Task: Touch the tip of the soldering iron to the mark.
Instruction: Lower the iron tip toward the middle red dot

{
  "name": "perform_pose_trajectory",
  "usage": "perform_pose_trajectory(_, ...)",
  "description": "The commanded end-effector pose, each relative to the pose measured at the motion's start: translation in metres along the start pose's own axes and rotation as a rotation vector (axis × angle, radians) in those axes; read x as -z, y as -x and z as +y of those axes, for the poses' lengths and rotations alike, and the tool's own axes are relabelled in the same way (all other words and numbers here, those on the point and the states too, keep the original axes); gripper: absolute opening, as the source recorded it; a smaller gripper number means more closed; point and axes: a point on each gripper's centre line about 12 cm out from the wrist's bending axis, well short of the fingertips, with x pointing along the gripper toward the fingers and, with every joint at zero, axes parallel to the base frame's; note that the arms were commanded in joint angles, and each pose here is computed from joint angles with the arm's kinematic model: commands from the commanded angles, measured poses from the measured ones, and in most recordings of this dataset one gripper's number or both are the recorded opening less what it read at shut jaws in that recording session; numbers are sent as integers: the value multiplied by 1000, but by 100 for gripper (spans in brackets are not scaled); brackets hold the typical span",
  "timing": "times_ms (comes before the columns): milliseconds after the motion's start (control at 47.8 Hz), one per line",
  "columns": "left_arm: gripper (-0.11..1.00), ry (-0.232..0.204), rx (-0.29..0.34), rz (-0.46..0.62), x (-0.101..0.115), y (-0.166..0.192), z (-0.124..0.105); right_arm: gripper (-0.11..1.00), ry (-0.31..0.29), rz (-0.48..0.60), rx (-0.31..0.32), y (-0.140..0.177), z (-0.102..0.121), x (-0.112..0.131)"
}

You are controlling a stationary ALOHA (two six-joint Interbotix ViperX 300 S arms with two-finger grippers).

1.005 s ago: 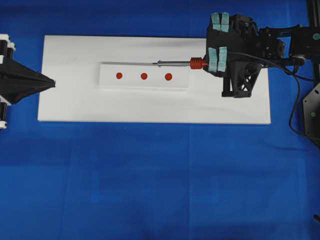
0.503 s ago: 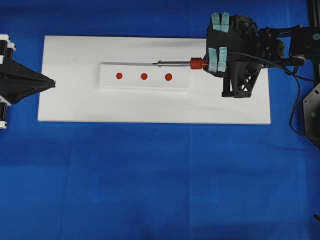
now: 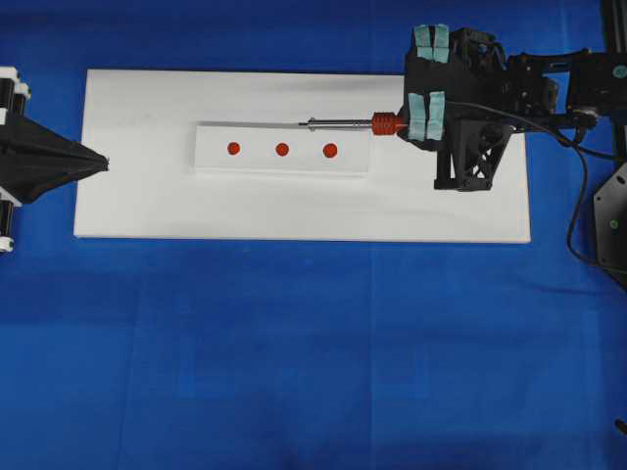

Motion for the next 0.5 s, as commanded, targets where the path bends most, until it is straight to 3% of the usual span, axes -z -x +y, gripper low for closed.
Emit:
perform_pose_trajectory(0, 0, 0, 2, -15, -4, -2, 0, 6, 2, -35, 5, 6, -1, -8)
perform_pose_trajectory(482, 0, 0, 2, -14, -4, -2, 0, 6, 0, 7, -2, -11, 1, -3)
